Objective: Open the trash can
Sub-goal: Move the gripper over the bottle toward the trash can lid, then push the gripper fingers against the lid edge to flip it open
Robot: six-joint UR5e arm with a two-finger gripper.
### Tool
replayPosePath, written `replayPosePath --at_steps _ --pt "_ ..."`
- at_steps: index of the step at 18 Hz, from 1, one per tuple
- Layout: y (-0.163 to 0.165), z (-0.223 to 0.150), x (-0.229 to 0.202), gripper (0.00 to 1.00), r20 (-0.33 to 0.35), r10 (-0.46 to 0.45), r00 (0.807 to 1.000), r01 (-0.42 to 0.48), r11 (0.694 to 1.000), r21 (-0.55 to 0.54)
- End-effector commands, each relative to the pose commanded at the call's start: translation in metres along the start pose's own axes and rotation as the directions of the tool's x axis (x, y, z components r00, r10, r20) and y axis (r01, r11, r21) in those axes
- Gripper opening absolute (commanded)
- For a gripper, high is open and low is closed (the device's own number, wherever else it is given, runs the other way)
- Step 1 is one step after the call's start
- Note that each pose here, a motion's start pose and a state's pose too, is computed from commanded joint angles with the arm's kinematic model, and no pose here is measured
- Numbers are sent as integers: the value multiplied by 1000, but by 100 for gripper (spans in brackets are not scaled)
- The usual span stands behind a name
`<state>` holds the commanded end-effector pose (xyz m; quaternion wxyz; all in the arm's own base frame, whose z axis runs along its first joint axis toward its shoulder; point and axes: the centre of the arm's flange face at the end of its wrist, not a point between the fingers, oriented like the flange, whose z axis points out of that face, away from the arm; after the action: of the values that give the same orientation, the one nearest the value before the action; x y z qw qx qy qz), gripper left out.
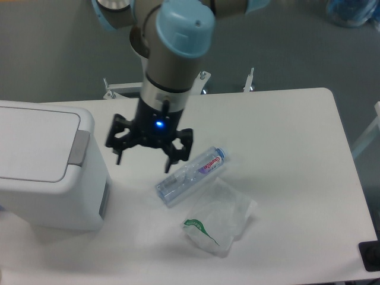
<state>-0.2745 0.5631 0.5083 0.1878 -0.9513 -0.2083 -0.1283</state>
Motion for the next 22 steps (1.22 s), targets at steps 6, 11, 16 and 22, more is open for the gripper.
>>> replayPosePath --at_steps 6,11,16,22 --pt "25 5 10 100 -7 -1 1000 1 1000 -24" --pt "28 13 16 100 -15 4 1000 -4 999 -34" --pt "29 19 30 100 -25 26 999 -27 999 -44" --pt "32 29 27 100 -27 19 999 -21 998 -64"
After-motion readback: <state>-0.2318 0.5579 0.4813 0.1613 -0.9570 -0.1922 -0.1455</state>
